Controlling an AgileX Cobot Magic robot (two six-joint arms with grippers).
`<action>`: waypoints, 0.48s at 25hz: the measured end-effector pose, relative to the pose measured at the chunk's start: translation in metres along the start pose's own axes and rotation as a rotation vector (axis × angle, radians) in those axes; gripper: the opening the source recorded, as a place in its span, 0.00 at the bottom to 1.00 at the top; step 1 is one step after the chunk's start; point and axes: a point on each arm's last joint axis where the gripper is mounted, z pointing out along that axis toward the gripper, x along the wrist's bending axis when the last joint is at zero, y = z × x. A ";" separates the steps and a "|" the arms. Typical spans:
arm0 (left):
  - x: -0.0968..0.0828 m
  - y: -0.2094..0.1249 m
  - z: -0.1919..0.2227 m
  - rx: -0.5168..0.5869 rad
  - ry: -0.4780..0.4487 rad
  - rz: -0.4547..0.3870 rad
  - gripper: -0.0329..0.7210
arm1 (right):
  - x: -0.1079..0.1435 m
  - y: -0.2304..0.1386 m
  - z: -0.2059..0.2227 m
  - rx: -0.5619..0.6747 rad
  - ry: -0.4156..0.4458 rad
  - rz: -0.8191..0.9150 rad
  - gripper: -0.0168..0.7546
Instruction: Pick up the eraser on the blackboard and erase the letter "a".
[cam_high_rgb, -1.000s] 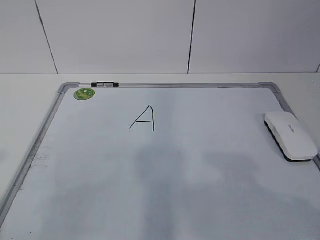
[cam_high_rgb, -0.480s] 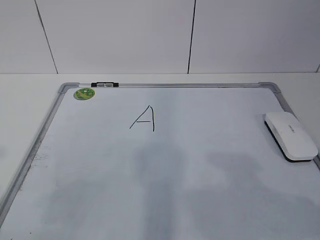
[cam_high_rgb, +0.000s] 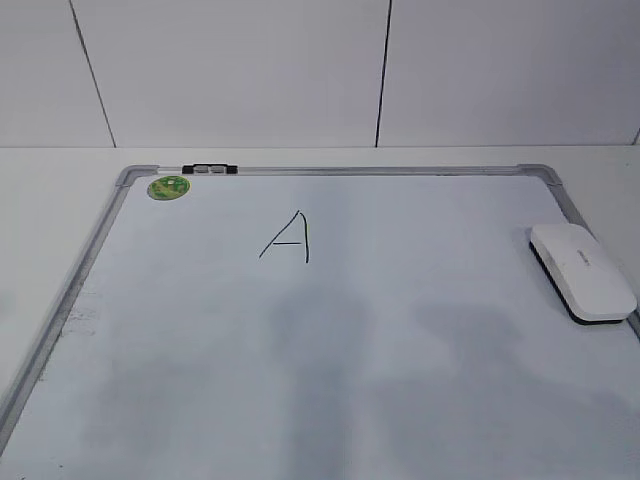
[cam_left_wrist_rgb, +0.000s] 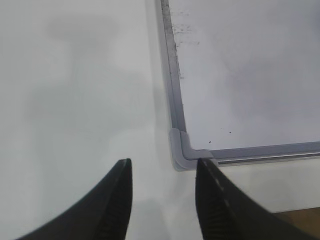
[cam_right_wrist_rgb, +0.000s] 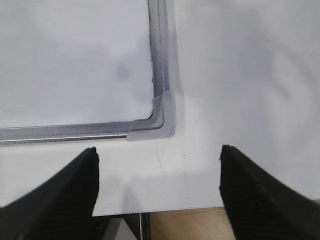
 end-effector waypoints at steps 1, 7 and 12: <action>0.000 0.000 0.000 0.000 0.000 0.000 0.47 | 0.000 0.000 0.000 0.000 0.000 0.000 0.79; 0.000 0.000 0.000 0.000 0.000 0.000 0.46 | 0.000 0.000 0.000 0.000 0.000 0.000 0.79; 0.000 0.000 0.000 0.000 0.000 0.000 0.43 | 0.000 0.000 0.000 0.000 0.000 0.000 0.79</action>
